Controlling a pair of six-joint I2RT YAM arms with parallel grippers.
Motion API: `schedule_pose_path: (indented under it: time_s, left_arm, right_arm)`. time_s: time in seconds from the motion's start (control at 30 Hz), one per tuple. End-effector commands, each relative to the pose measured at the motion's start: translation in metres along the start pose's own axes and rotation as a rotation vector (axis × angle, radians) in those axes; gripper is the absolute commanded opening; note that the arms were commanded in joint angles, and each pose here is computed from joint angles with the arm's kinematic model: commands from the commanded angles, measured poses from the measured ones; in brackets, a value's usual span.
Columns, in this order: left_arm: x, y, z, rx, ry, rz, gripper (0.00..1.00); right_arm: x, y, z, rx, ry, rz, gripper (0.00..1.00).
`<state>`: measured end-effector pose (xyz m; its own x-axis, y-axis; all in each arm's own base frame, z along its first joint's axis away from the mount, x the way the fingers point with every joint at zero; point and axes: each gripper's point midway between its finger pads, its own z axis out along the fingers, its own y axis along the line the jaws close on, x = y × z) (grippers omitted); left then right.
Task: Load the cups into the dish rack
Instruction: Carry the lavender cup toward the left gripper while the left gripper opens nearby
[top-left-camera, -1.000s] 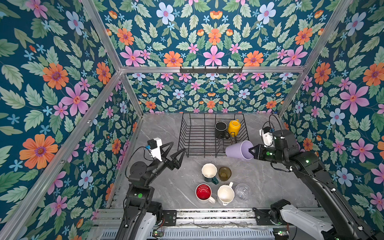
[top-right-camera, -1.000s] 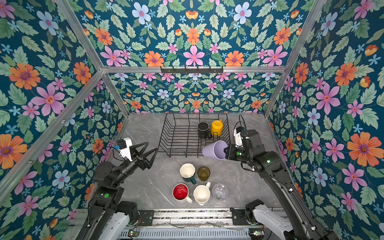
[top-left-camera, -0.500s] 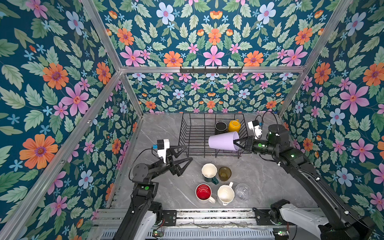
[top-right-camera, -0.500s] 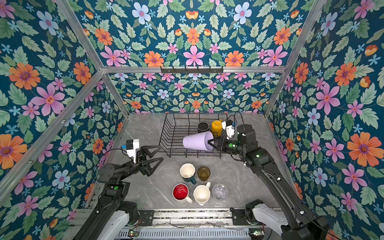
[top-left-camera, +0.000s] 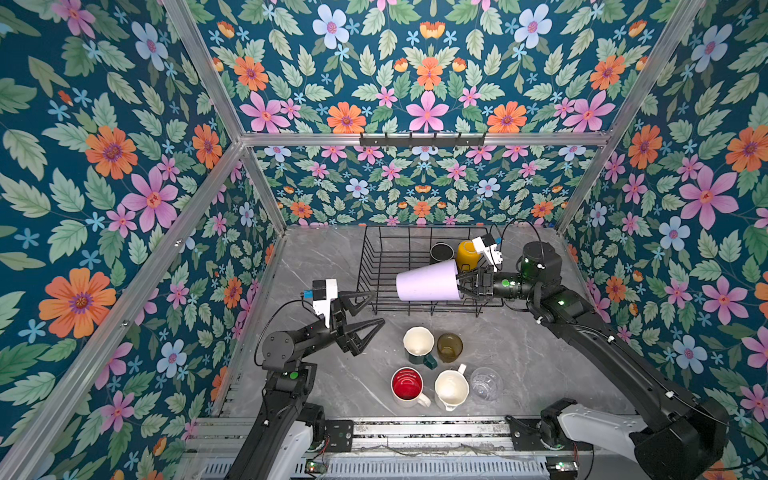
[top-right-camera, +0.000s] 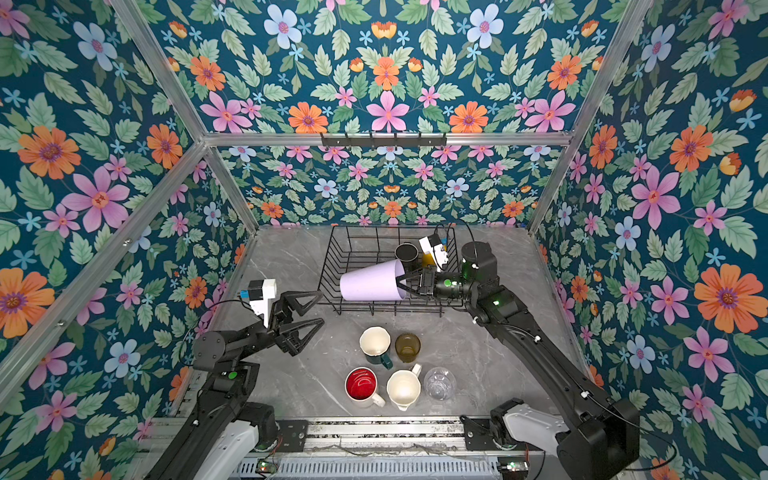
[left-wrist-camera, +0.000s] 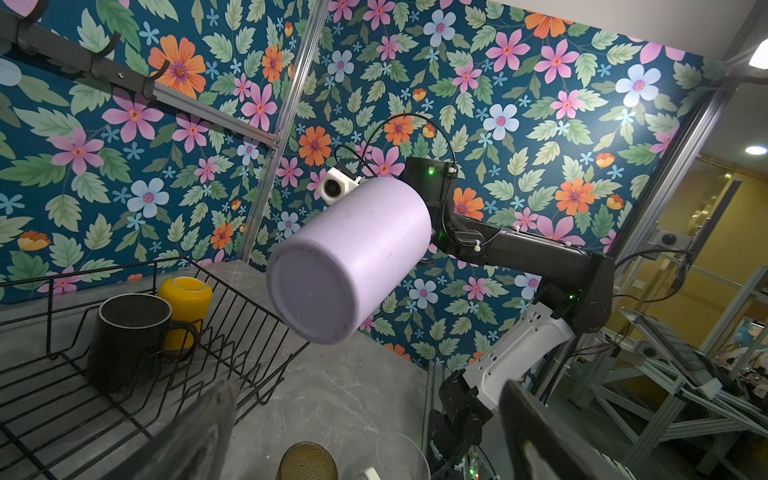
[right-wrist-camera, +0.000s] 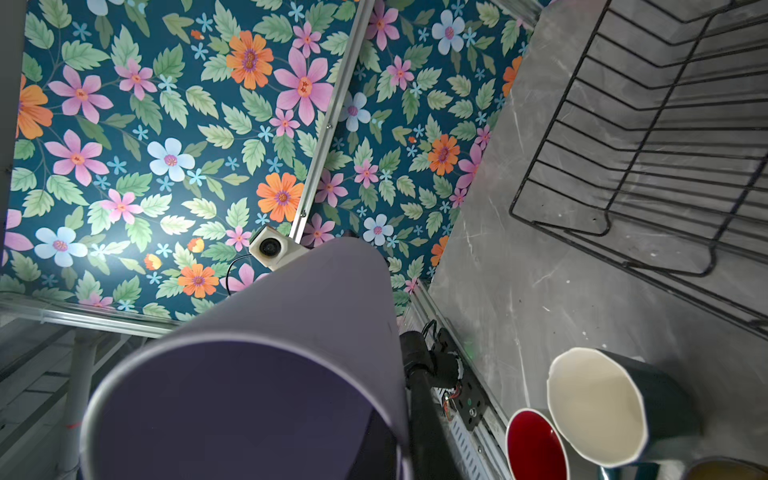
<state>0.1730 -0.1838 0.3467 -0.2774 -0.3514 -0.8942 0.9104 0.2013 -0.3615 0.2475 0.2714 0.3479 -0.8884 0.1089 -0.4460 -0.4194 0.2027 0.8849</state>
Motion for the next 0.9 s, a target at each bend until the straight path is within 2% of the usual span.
schedule_pose_path:
  time_s: [0.0, 0.87]
  left_arm:
    - [-0.004, -0.009, 0.0, 0.033, -0.007, 0.04, 1.0]
    - [-0.003, -0.021, -0.002, 0.087, -0.004, 0.045, 1.0]
  right_arm:
    - [0.004, 0.02, 0.007, -0.074, 0.044, -0.072, 0.0]
    - [0.027, 0.032, 0.044, -0.151, 0.189, -0.094, 0.0]
